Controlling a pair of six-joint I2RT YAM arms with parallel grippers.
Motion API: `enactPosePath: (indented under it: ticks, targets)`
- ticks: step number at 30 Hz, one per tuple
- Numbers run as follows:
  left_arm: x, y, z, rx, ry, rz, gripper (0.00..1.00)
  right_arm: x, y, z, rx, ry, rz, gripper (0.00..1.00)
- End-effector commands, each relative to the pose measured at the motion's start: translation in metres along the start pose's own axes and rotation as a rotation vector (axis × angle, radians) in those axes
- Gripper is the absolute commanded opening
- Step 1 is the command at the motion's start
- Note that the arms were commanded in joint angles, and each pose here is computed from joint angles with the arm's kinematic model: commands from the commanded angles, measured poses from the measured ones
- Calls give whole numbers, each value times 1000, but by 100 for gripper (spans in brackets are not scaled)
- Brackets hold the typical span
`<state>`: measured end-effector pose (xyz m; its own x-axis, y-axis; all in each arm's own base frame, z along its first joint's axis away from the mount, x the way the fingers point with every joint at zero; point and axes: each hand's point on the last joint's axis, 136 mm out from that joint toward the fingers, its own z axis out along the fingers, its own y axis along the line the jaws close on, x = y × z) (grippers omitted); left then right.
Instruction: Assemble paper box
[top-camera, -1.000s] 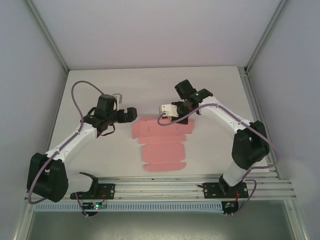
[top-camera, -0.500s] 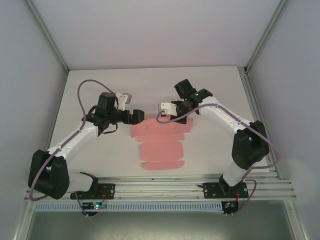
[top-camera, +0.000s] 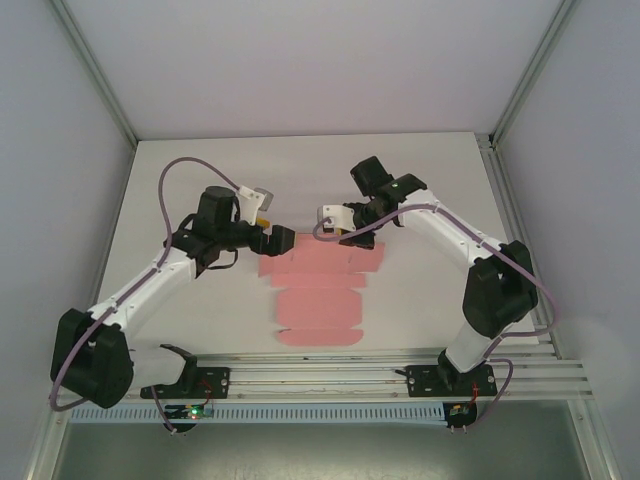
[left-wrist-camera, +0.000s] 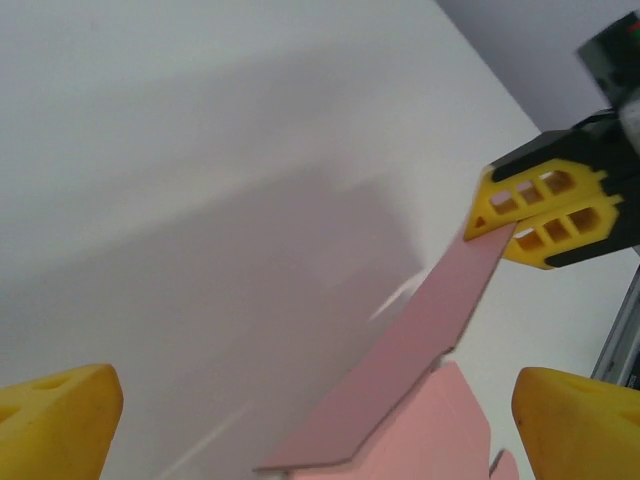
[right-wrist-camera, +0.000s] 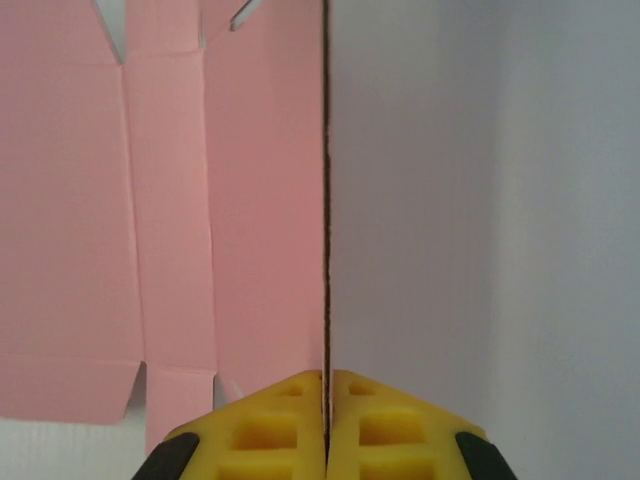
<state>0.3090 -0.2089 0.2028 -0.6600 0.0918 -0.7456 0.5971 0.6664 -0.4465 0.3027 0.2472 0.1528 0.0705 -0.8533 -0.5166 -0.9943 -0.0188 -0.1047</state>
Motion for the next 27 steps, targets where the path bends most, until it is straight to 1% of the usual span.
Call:
enactPosePath:
  ticks: [1, 5, 7, 9, 11, 13, 15, 16, 18, 22, 24, 25, 27]
  targets:
    - [-12, -14, -9, 23, -9, 122, 100, -2, 11, -2, -87, -33, -1, 0]
    - [-9, -17, -3, 71, 26, 126, 99, -10, 9, -7, -93, -78, -2, 0]
    - [-5, -18, -1, 85, 45, 131, 94, -13, 7, -10, -87, -92, -3, 0]
    - [-2, -21, -2, 104, 50, 141, 86, -15, 6, -14, -84, -101, 4, 0]
    - [1, -26, -3, 133, 52, 155, 82, -17, 6, -18, -89, -121, 11, 0]
    - [2, -28, -4, 141, 48, 161, 70, -18, 8, -23, -102, -135, 20, 0]
    - [-1, -27, -5, 130, 37, 152, 57, -16, 12, -23, -118, -128, 14, 0]
    - [-3, -28, -5, 138, 32, 151, 52, -15, 14, -21, -130, -118, 12, 0]
    - [-6, -30, -4, 148, 18, 149, 49, -14, 17, -18, -141, -101, 14, 0]
    - [-13, -33, -3, 158, 1, 145, 28, -11, 14, -9, -136, -60, 35, 0]
    - [-13, -35, -2, 163, 4, 147, 23, -12, 7, -7, -110, -58, 61, 0]
    - [-13, -36, -1, 160, 4, 150, 23, -12, 3, -5, -88, -51, 78, 0]
    - [-14, -38, 1, 153, 3, 155, 19, -13, -9, -1, -24, -44, 109, 0]
